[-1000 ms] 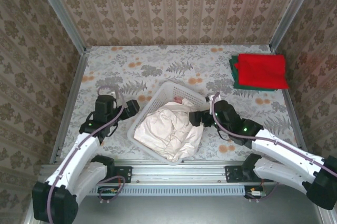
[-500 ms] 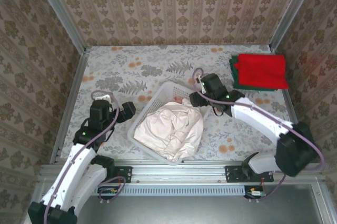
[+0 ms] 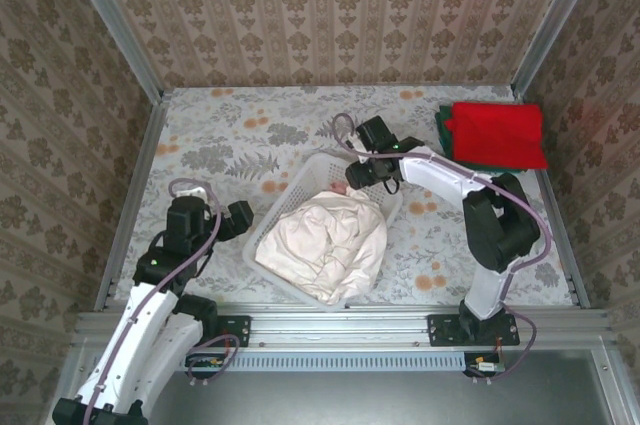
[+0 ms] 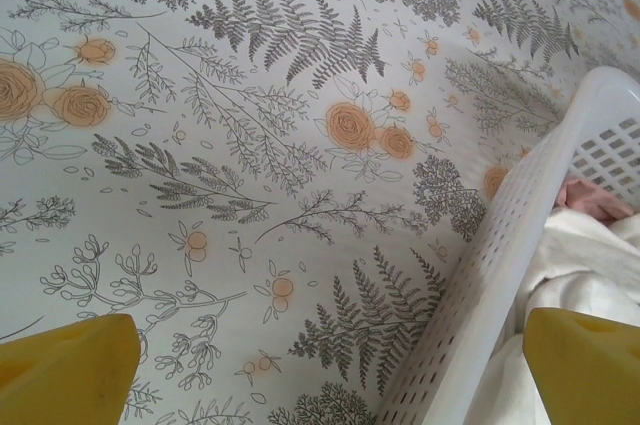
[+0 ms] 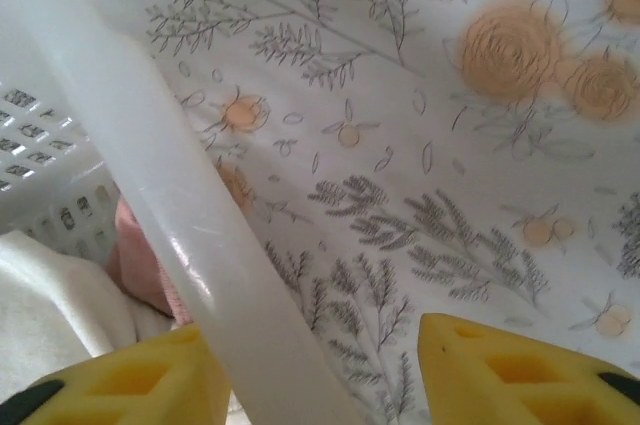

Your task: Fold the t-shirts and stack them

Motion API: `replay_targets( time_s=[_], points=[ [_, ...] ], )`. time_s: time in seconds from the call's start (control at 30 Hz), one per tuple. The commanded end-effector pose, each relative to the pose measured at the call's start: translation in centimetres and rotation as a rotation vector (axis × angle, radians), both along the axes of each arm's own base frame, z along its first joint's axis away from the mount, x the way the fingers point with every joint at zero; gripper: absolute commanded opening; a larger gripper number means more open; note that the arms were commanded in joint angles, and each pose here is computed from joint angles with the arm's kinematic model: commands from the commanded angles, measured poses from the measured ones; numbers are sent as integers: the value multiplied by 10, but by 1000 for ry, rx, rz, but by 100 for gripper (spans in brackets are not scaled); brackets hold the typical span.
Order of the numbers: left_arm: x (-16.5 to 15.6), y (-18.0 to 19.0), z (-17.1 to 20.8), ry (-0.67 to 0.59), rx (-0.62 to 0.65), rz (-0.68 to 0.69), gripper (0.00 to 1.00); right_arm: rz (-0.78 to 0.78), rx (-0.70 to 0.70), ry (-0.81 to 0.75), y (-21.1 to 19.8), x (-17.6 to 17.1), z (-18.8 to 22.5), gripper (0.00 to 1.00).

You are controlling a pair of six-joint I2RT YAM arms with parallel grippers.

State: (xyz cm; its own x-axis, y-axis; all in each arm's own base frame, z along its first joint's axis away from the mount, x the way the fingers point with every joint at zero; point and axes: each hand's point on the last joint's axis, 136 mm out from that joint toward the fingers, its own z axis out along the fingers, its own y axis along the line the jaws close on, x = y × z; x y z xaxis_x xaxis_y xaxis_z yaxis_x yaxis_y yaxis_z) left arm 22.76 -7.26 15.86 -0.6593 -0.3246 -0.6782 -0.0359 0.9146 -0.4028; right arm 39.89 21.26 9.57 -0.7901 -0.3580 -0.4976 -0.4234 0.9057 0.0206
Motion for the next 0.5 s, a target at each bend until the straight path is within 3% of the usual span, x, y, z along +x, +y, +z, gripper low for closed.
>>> replay_targets(
  time_s=[0.0, 0.13, 0.23, 0.33, 0.4, 0.47],
  points=[
    [0, 1, 14, -28, 18, -19, 100, -128, -62, -14, -21, 25, -4, 45],
    [2, -7, 28, -62, 3, -63, 100, -156, -46, -34, -21, 47, -2, 39],
    [3, -32, 41, -93, -70, -186, 100, -153, -56, -41, -17, 64, -2, 36],
    [2, -57, 52, -111, -72, -321, 100, -117, -34, -64, -4, 85, 4, 43],
    [0, -71, 49, -90, 3, -390, 100, -94, -4, -50, 4, 91, 18, 56],
    [-3, -86, 41, -60, 117, -456, 98, -89, 31, -78, 9, 96, 46, 61]
  ],
)
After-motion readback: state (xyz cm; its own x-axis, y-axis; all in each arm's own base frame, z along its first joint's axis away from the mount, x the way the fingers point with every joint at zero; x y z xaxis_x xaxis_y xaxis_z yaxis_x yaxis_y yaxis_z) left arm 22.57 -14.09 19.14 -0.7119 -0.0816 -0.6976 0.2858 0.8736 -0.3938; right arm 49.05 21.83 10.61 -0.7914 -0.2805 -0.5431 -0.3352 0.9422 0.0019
